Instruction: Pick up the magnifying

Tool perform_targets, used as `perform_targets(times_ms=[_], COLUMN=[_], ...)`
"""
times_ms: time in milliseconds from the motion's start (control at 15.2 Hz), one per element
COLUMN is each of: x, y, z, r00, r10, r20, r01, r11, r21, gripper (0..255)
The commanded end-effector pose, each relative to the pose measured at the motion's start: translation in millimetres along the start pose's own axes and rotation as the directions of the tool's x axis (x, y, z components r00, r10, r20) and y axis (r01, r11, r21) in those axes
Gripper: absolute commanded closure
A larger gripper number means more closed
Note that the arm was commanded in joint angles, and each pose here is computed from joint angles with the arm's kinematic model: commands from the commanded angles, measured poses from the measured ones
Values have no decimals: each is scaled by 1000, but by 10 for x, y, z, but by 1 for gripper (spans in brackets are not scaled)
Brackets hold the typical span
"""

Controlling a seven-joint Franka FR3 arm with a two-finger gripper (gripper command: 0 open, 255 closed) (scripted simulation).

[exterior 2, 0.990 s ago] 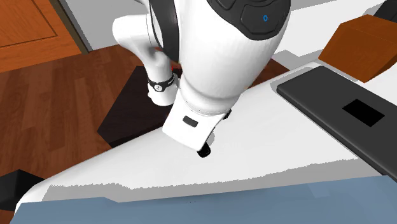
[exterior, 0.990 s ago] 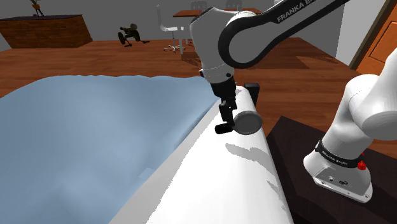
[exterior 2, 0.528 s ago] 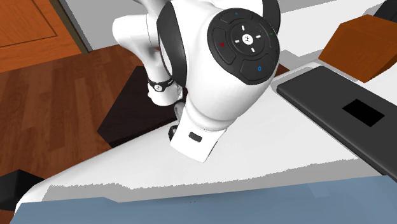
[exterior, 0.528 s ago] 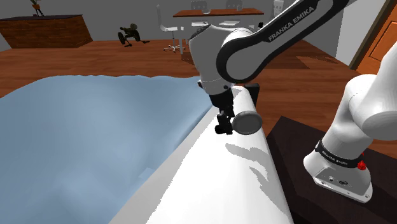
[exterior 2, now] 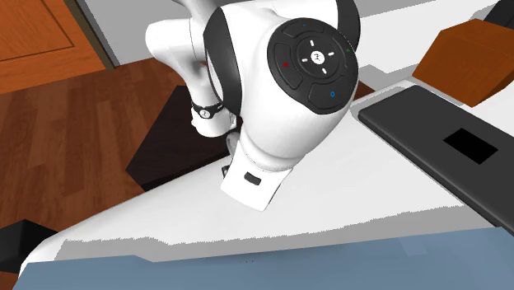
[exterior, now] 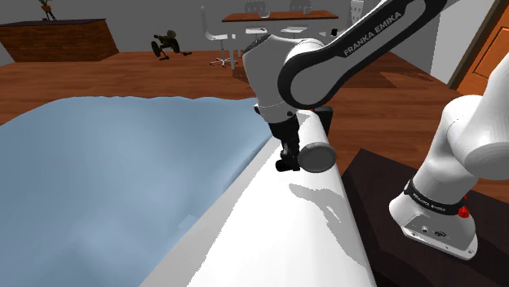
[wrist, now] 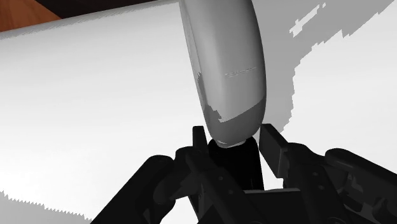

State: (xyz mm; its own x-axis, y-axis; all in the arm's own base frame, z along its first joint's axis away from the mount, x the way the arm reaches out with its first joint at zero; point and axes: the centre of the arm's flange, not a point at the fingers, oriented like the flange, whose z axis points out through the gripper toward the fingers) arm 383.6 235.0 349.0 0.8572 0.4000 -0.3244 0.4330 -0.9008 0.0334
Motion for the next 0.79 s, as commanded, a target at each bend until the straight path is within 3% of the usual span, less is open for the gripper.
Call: perform_targets(times_ms=[0, 726], x=[2, -154], y=[-3, 14], z=[7, -454], r00=[1000, 1000], r10=[0, 0], r20=[1, 1], r01=[0, 0], r11=[1000, 1000], r21=[0, 1], gripper=[255, 255])
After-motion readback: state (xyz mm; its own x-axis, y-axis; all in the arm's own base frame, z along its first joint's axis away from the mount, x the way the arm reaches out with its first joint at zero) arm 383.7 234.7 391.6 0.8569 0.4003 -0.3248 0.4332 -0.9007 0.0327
